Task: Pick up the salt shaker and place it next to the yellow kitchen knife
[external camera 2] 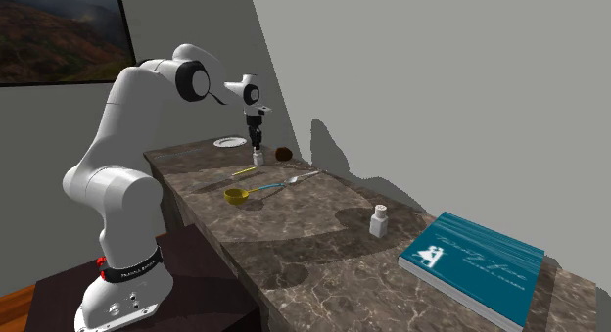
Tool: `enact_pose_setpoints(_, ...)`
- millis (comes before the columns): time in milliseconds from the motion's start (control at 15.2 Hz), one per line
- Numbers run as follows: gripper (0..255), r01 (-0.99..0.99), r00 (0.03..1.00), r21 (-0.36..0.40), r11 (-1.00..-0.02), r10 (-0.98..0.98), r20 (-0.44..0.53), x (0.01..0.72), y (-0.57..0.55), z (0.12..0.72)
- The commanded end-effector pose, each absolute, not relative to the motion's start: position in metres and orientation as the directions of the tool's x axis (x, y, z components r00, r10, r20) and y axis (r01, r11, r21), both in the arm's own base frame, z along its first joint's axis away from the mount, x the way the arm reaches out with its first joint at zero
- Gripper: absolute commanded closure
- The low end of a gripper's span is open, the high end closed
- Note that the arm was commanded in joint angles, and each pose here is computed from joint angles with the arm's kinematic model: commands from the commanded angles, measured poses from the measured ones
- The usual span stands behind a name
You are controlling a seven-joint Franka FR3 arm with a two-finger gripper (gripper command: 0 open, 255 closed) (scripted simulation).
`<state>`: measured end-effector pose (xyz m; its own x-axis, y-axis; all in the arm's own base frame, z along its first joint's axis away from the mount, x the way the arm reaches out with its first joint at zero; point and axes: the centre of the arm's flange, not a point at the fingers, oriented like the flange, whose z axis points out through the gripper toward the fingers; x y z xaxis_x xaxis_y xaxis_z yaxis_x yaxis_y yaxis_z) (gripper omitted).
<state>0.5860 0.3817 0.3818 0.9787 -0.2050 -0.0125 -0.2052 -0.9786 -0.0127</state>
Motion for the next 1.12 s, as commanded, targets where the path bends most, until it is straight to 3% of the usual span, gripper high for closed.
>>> enact_pose_setpoints(0, 0, -0.205, 0.979, -0.013, -0.979, -0.205, -0.012, 0.586, 0.382, 0.382)
enact_pose_setpoints(264, 0, -0.205, 0.979, -0.013, -0.979, -0.205, -0.012, 0.586, 0.382, 0.382)
enact_pose_setpoints(528, 0, -0.205, 0.979, -0.013, -0.979, -0.205, -0.012, 0.586, 0.381, 0.432)
enact_pose_setpoints(1056, 0, -0.205, 0.979, -0.013, -0.979, -0.205, -0.012, 0.586, 0.381, 0.432)
